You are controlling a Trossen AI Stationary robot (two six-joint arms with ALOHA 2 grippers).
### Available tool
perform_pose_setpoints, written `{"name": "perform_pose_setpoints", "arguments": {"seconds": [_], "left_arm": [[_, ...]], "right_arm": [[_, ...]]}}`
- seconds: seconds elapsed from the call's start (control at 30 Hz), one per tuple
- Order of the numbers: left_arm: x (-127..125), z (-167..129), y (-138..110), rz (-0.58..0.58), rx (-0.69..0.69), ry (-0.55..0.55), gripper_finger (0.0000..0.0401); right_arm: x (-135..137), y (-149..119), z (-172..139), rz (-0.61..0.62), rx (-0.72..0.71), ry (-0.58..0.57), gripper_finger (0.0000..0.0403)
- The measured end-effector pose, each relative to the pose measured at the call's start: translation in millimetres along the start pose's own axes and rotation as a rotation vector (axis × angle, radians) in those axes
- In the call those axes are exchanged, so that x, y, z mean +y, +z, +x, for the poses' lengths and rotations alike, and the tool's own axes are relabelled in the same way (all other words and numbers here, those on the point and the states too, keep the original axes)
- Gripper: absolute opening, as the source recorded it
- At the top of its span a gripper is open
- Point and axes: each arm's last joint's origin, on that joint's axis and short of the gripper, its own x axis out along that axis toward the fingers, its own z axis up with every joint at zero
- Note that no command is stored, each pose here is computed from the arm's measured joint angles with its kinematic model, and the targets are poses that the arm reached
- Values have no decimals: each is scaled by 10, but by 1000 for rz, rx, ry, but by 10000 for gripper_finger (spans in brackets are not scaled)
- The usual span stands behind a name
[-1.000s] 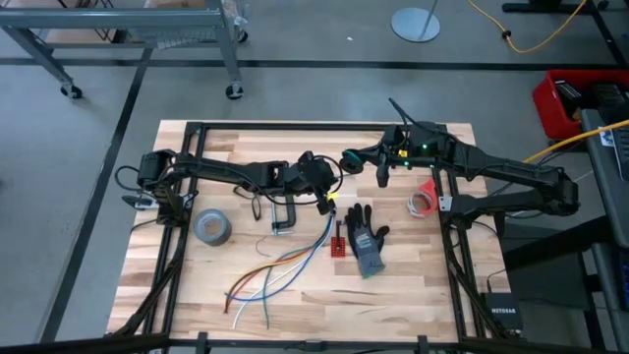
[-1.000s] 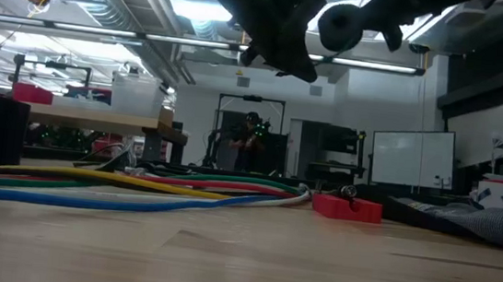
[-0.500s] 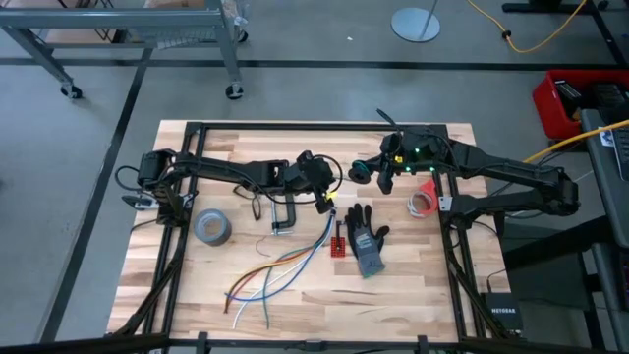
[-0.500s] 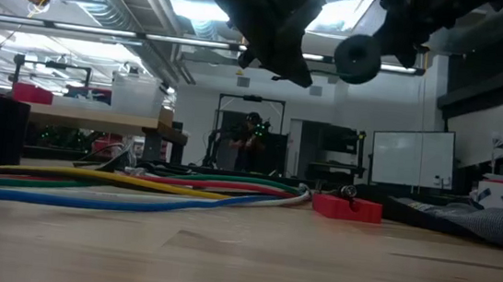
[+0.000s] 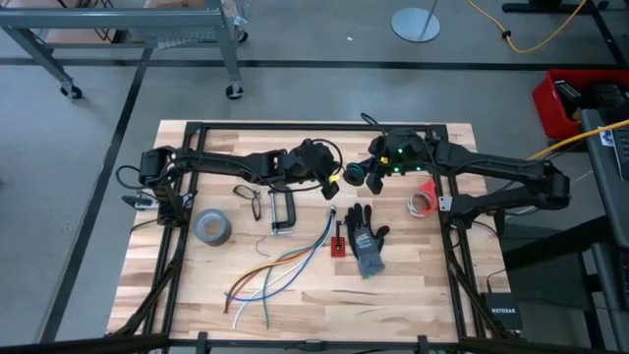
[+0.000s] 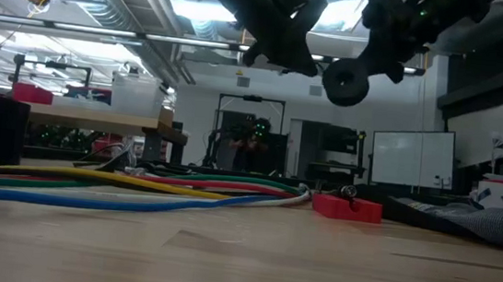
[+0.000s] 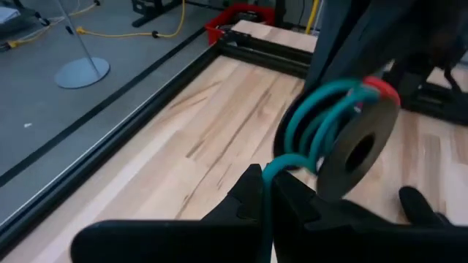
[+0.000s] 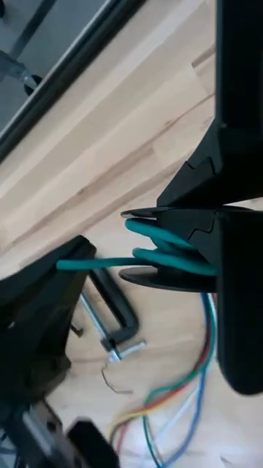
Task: Coil cords
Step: Coil the green wire on the spool
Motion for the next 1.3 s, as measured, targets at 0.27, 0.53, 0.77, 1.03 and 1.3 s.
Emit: {"name": "perform_pose_setpoints", "arguments": {"seconds": [0.27,0.53,0.77,1.03,1.3], "left_arm": [[-6,-9,60,-43,-9,-41,0],[1,-2,51,-98,-1,-34,0],[4,-4,58,-130,-6,-28,0],[2,-8,68,-158,-11,-34,1],[56,9,91,-159,-18,-39,24]], "right_arm": [[-37,45,166,-1,-37,-103,1],[-64,54,275,28,-50,-178,1],[-65,100,312,30,-103,-187,1],[-68,108,310,32,-113,-200,1],[-64,114,311,35,-118,-183,1]]}}
